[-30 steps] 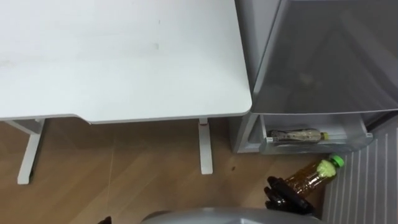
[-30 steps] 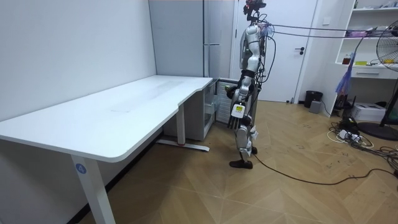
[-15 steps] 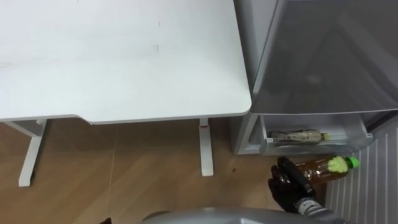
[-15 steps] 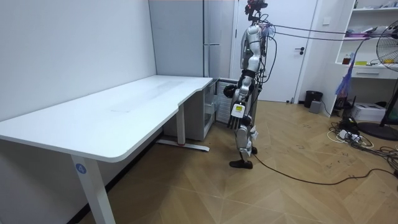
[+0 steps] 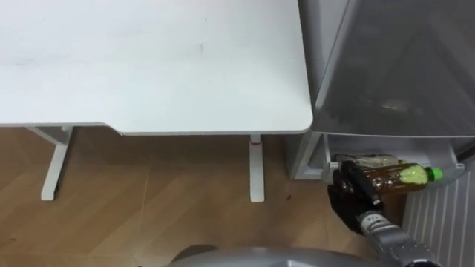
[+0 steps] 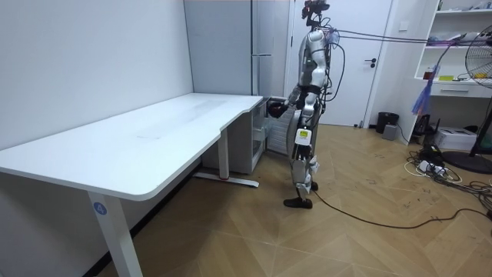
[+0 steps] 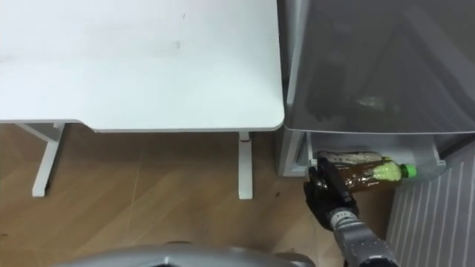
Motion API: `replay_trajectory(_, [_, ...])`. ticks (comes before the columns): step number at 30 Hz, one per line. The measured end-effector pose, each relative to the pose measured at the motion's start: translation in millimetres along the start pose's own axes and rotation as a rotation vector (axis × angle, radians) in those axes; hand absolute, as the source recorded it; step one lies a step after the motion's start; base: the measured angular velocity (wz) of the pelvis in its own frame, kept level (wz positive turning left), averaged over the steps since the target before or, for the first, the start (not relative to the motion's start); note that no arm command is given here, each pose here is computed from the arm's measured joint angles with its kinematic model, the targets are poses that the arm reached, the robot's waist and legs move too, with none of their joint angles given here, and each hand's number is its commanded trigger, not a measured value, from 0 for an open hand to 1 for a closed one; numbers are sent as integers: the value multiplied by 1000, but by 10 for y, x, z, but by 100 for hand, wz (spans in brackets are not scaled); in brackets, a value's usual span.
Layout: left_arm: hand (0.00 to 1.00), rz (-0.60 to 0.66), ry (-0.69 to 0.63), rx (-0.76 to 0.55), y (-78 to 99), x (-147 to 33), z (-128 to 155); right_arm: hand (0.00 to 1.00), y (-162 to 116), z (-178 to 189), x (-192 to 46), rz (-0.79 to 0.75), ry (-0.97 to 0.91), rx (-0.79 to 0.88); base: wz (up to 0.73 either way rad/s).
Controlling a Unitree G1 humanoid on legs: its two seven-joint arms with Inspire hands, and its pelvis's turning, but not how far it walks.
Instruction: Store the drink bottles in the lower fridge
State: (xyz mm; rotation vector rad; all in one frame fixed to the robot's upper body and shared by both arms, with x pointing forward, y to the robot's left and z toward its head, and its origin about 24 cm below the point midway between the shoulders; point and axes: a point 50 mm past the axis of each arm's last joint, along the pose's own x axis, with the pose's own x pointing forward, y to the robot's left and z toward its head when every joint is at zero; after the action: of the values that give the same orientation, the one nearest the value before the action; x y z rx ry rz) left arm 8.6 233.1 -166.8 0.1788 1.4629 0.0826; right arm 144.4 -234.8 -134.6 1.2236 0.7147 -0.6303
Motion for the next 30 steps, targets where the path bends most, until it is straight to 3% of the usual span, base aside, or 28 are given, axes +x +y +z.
replay_trajectory(5, [0, 1, -40, 8, 32, 13, 185, 100, 427, 213, 163, 43, -72, 55, 12])
replay_trajectory(15, [0, 28, -104, 34, 121, 25, 503, 100, 652, 412, 218, 21, -98, 66, -2])
replay_trajectory(30, [0, 14, -94, 98, 94, 32, 563, 100, 1195, 809, 199, 112, -170, 121, -1])
